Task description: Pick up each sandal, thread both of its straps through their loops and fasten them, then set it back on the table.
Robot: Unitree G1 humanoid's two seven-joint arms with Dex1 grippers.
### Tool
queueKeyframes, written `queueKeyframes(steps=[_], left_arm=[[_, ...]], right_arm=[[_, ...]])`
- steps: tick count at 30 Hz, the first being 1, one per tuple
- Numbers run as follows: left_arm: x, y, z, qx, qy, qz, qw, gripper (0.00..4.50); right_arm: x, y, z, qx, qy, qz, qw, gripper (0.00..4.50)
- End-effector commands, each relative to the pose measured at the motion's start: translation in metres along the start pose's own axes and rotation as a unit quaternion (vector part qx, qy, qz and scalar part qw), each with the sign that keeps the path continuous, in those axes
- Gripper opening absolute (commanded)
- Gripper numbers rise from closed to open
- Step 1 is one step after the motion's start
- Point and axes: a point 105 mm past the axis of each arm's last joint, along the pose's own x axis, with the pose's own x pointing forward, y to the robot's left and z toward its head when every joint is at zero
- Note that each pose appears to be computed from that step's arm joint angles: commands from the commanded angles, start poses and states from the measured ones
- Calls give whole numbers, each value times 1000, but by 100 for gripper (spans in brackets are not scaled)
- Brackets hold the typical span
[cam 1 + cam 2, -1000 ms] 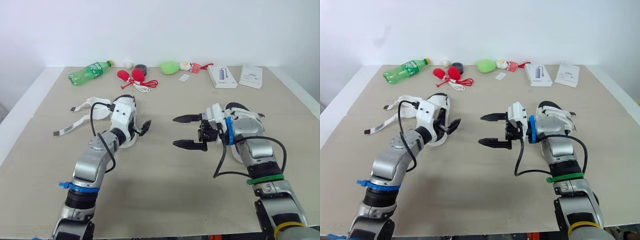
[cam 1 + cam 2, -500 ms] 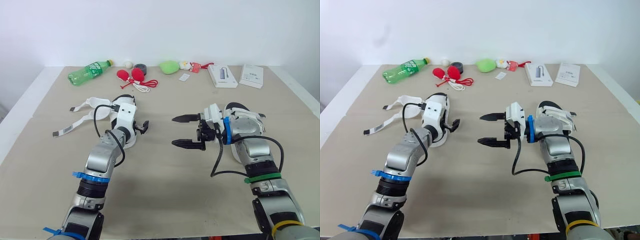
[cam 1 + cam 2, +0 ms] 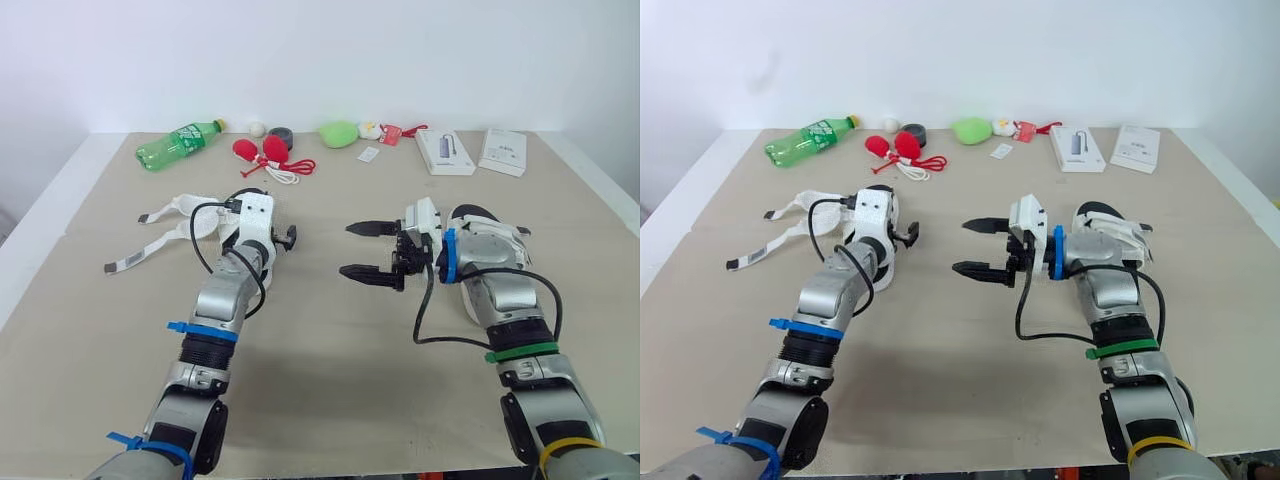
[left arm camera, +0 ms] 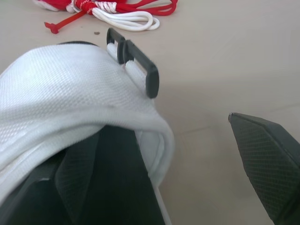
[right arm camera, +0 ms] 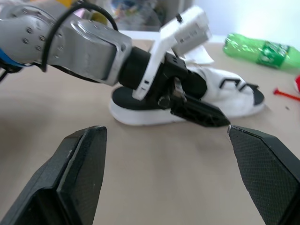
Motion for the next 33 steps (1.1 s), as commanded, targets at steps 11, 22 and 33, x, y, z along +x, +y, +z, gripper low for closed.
queueKeyframes(steps=[11, 22, 33], left_arm=[[-4, 6, 12, 5, -28, -23, 999, 6], [-101, -41, 6, 221, -134, -389, 884, 6], [-159, -57, -14, 363, -186, -585, 700, 6]], right_arm=[[-6, -27, 13, 37, -6, -82, 996, 450], [-15, 3, 12, -2, -7, 8, 1000, 450], [-32, 26, 3, -37, 17, 46, 998, 450]])
